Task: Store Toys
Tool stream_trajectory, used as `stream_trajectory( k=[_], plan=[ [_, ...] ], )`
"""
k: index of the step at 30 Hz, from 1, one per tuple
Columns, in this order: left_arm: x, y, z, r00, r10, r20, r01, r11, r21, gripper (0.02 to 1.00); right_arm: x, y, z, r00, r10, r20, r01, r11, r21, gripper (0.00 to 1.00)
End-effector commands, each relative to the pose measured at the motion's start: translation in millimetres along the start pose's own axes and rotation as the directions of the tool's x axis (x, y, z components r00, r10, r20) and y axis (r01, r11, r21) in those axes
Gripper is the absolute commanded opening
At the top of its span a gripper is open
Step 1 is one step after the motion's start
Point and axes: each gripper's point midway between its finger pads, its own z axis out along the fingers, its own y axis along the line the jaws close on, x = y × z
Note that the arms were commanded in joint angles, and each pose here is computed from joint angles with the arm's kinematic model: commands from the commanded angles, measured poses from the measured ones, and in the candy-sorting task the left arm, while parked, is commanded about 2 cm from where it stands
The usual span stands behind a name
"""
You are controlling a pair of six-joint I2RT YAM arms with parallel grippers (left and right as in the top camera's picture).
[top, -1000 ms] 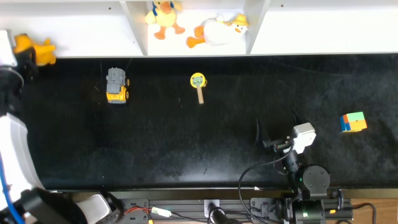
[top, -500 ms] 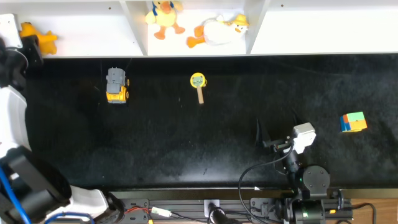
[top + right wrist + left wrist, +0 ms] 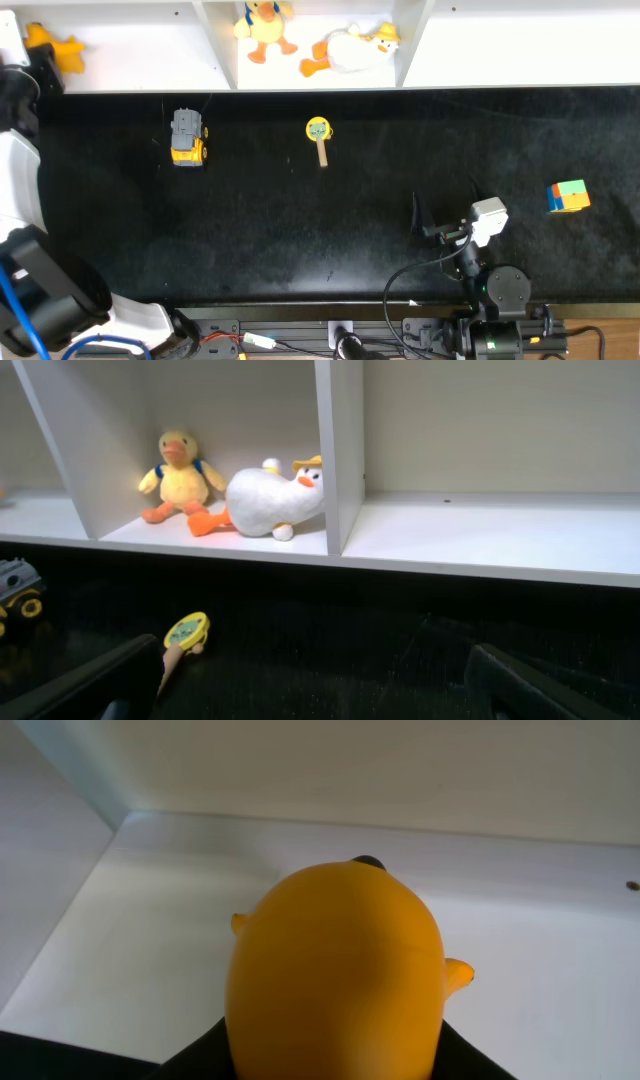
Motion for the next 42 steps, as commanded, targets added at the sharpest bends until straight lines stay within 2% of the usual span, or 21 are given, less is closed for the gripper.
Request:
stream_trajectory(
  k=[1, 16, 19, 21, 24, 25, 29, 35, 38, 42],
  plan=[
    [-18, -7, 1, 0.999, 0.014, 0.038, -0.015, 1.0, 0.015, 0.356, 3, 1, 0, 1.0, 0.003, 0.0, -0.003, 1.0, -0.007, 0.996],
    [4, -13, 23, 1.0, 0.005, -0.018, -0.004, 0.999, 0.038, 0.354, 3, 1, 0, 1.0, 0.003, 0.0, -0.003, 1.0, -0.007, 0.996],
    [5, -12, 23, 1.0, 0.005, -0.022, -0.004, 0.999, 0.032, 0.408, 3, 1, 0, 1.0, 0.003, 0.0, -0.003, 1.0, -0.007, 0.993],
    [5, -12, 23, 1.0, 0.004, -0.022, -0.004, 0.999, 0.032, 0.494, 3, 1, 0, 1.0, 0.003, 0.0, -0.003, 1.0, -0.007, 0.993],
    [5, -12, 23, 1.0, 0.005, -0.022, -0.004, 0.999, 0.032, 0.711, 3, 1, 0, 1.0, 0.003, 0.0, -0.003, 1.0, -0.007, 0.993],
    [5, -12, 23, 1.0, 0.005, -0.022, -0.004, 0.999, 0.032, 0.744, 3, 1, 0, 1.0, 0.003, 0.0, -0.003, 1.0, -0.007, 0.996],
    [5, -12, 23, 1.0, 0.005, -0.019, -0.005, 0.999, 0.031, 0.829, 3, 1, 0, 1.0, 0.003, 0.0, -0.003, 1.0, -0.007, 0.996],
    [4, -12, 23, 1.0, 0.006, -0.018, -0.005, 0.999, 0.031, 0.895, 3, 1, 0, 1.0, 0.003, 0.0, -0.003, 1.0, -0.007, 0.996],
    [4, -12, 23, 1.0, 0.005, -0.018, -0.004, 0.999, 0.032, 0.998, 3, 1, 0, 1.0, 0.003, 0.0, -0.003, 1.0, -0.007, 0.996],
    [1, -13, 20, 1.0, 0.003, -0.01, -0.003, 0.999, 0.035, 0.998, 3, 1, 0, 1.0, 0.003, 0.0, -0.003, 1.0, -0.007, 0.996]
  ],
)
